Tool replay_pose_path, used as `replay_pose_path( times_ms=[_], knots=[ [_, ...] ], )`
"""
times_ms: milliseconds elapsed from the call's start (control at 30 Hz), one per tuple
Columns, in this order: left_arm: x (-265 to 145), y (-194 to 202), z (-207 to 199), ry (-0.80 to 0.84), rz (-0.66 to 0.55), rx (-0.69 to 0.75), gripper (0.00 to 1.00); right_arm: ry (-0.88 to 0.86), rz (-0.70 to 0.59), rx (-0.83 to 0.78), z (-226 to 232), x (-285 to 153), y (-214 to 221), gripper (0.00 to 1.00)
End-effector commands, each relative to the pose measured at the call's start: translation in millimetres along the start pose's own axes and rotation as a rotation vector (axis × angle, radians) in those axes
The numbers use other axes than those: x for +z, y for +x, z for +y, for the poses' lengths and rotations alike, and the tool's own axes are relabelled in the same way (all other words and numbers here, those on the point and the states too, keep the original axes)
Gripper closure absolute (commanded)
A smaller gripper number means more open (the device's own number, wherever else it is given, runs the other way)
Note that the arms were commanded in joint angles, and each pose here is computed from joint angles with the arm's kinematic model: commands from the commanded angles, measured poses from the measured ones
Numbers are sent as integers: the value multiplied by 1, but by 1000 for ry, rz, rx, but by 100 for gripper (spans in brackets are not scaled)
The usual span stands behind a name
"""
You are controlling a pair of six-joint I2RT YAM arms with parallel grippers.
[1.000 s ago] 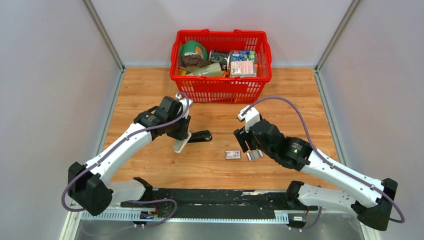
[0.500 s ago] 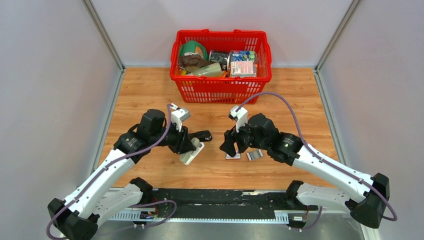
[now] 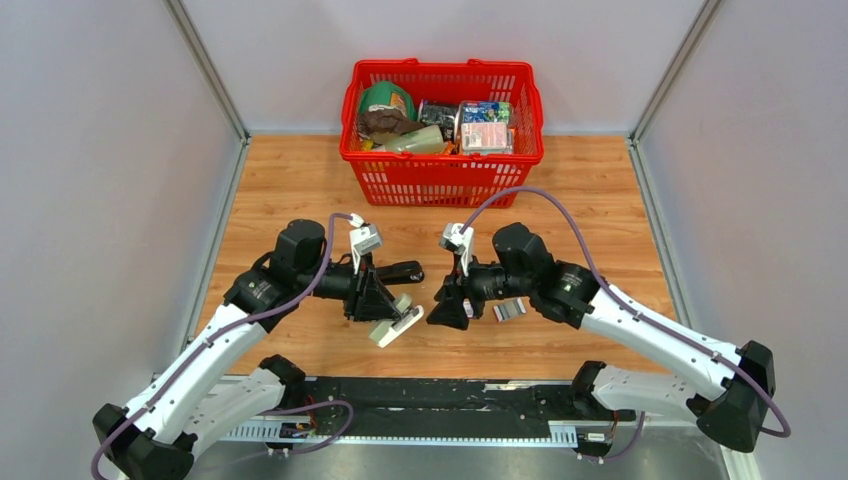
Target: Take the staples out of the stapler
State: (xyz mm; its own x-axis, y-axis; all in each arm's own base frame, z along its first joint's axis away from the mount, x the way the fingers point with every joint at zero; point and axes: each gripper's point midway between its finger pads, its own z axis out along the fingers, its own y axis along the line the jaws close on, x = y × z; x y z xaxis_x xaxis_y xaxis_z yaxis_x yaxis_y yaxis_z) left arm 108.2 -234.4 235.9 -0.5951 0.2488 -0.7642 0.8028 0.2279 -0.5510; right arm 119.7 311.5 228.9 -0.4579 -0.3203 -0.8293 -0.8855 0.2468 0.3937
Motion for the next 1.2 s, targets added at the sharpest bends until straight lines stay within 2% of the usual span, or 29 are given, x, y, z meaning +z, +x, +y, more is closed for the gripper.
replay_pose_path(
  times_ms=[0, 200, 500, 1167],
  knots=[
    [0, -4, -21, 134, -6, 67, 100, -130, -68, -92, 26, -4, -32, 40],
    [-1, 0, -23, 153, -9, 77, 100, -221, -74, -106, 43, 0, -40, 41],
    [-1, 0, -26, 169, -15, 90, 100, -242, -56, -110, 45, 14, -39, 42],
    [-2, 1, -28, 178, -21, 97, 100, -287, -50, -100, 54, 24, -39, 58]
  ],
)
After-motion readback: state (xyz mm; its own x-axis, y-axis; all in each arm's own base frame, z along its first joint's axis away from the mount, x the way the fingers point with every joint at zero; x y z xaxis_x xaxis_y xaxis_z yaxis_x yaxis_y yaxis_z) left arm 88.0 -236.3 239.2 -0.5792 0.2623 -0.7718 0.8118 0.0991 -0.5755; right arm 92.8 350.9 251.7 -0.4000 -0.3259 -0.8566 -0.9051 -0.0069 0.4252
